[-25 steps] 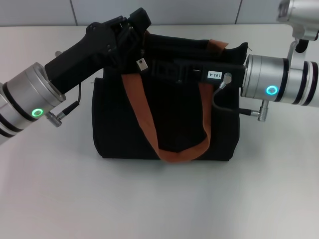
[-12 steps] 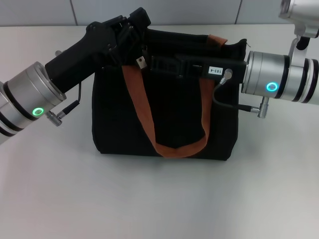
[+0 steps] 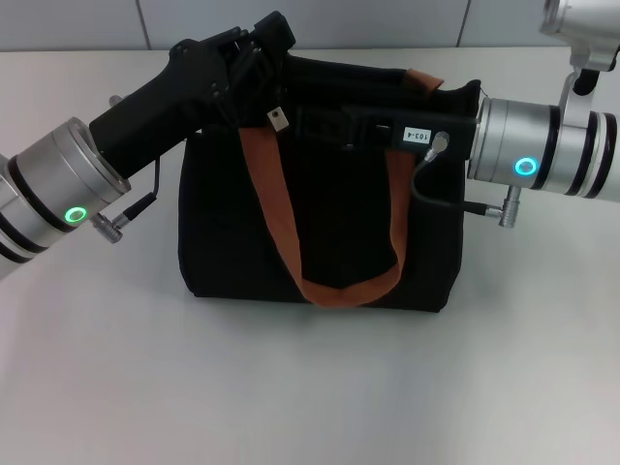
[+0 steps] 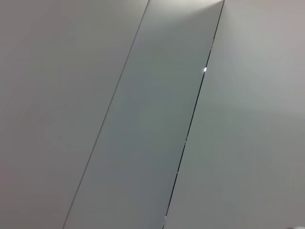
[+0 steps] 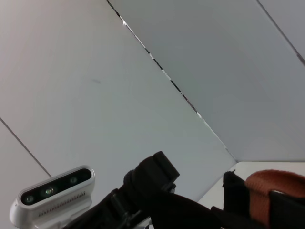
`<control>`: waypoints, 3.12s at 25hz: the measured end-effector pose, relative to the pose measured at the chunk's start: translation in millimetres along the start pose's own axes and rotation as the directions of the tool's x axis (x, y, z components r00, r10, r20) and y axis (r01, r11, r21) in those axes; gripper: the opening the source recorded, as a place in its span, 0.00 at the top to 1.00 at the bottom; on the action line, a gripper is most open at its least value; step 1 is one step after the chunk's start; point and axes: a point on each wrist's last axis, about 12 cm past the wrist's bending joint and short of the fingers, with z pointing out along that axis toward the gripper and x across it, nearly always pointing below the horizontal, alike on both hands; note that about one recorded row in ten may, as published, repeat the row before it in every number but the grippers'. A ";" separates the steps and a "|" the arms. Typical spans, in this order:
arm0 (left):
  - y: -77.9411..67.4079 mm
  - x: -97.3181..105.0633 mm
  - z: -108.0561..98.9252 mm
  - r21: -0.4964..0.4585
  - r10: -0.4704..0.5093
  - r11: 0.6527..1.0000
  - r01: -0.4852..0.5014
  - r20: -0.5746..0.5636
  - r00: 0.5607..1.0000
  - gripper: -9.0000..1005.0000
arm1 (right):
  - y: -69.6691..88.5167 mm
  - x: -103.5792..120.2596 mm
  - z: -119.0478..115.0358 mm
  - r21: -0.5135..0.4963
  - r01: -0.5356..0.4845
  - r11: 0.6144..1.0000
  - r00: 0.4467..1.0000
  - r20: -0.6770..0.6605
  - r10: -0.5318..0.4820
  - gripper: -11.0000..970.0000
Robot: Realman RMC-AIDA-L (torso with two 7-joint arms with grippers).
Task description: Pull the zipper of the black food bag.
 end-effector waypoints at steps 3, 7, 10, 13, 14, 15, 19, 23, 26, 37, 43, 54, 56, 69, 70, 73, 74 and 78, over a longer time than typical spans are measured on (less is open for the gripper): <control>-0.3 -0.2 0.3 0.003 0.000 1.000 0.000 0.001 1.000 0.97 | 0.7 -0.2 2.0 -0.005 0.005 1.000 1.000 -0.015 -0.005 0.69; -0.4 -0.2 0.9 0.005 0.000 1.000 0.000 0.002 1.000 0.97 | 0.6 -1.1 2.3 -0.003 0.001 1.000 1.000 -0.020 -0.002 0.79; -0.3 -0.2 1.0 0.004 0.000 1.000 0.000 0.002 1.000 0.97 | 1.0 -0.6 3.0 -0.006 0.002 1.000 0.999 -0.036 -0.002 0.85; -0.3 -0.1 1.0 0.003 -0.001 1.000 0.001 0.001 1.000 0.97 | 1.5 -0.1 4.2 -0.009 -0.004 1.000 0.999 -0.051 0.004 0.91; -0.3 -0.1 0.8 0.004 -0.001 1.000 0.001 0.001 1.000 0.97 | 1.6 -0.1 4.3 -0.008 -0.006 1.000 0.999 -0.051 0.005 0.93; -0.4 0.1 0.5 0.003 -0.001 1.000 0.001 0.001 1.000 0.97 | 1.4 -0.1 4.1 -0.007 -0.007 1.000 0.999 -0.049 0.007 0.95; -0.8 1.1 -2.1 -0.003 -0.004 1.000 0.004 0.001 1.000 0.97 | 0.2 -1.0 1.0 0.002 -0.013 1.000 0.999 -0.039 0.013 0.99; -1.5 3.0 -7.0 -0.015 -0.007 1.000 0.007 0.000 1.000 0.97 | -0.7 -3.5 -3.6 0.010 -0.030 0.999 0.999 -0.030 0.031 0.99; -2.0 5.5 -12.3 -0.031 0.002 1.000 -0.002 -0.003 1.000 0.97 | -0.8 -6.3 -5.5 0.015 -0.046 0.999 0.998 -0.036 0.046 0.99; -1.6 14.2 -36.0 -0.147 0.096 0.985 -0.094 0.007 0.995 0.97 | 8.6 -27.7 8.9 0.032 -0.086 0.996 0.980 -0.179 0.090 0.99; -0.6 14.9 -44.5 -0.191 0.122 0.975 -0.117 0.013 0.992 0.97 | 6.5 -25.7 9.0 0.056 -0.093 0.994 0.979 -0.178 0.101 0.99; 1.3 16.3 -48.8 -0.224 0.121 0.968 -0.116 0.008 0.993 0.97 | 3.3 -17.4 -1.0 0.072 -0.120 0.990 0.979 -0.158 0.130 0.99; 1.6 16.1 -48.8 -0.227 0.122 0.967 -0.116 0.010 0.993 0.97 | 3.2 -16.7 -1.4 0.073 -0.121 0.990 0.979 -0.158 0.131 0.99; 7.4 15.7 -53.1 -0.290 0.121 0.950 -0.111 0.013 0.993 0.97 | 0.4 -11.4 -10.7 0.088 -0.135 0.987 0.979 -0.140 0.147 0.99; 7.7 15.4 -54.5 -0.298 0.121 0.948 -0.111 0.018 0.992 0.97 | 0.2 -11.1 -11.6 0.089 -0.134 0.987 0.980 -0.139 0.145 0.99; 8.5 14.6 -59.5 -0.324 0.124 0.940 -0.107 0.031 0.992 0.97 | -0.3 -10.6 -14.9 0.095 -0.129 0.987 0.981 -0.133 0.141 0.99; 8.6 14.4 -61.2 -0.330 0.124 0.938 -0.106 0.033 0.992 0.97 | -0.5 -10.3 -16.3 0.097 -0.128 0.987 0.981 -0.131 0.140 0.99; 8.8 13.9 -65.0 -0.343 0.127 0.933 -0.107 0.036 0.991 0.97 | -1.1 -10.3 -19.2 0.101 -0.130 0.986 0.982 -0.120 0.142 0.99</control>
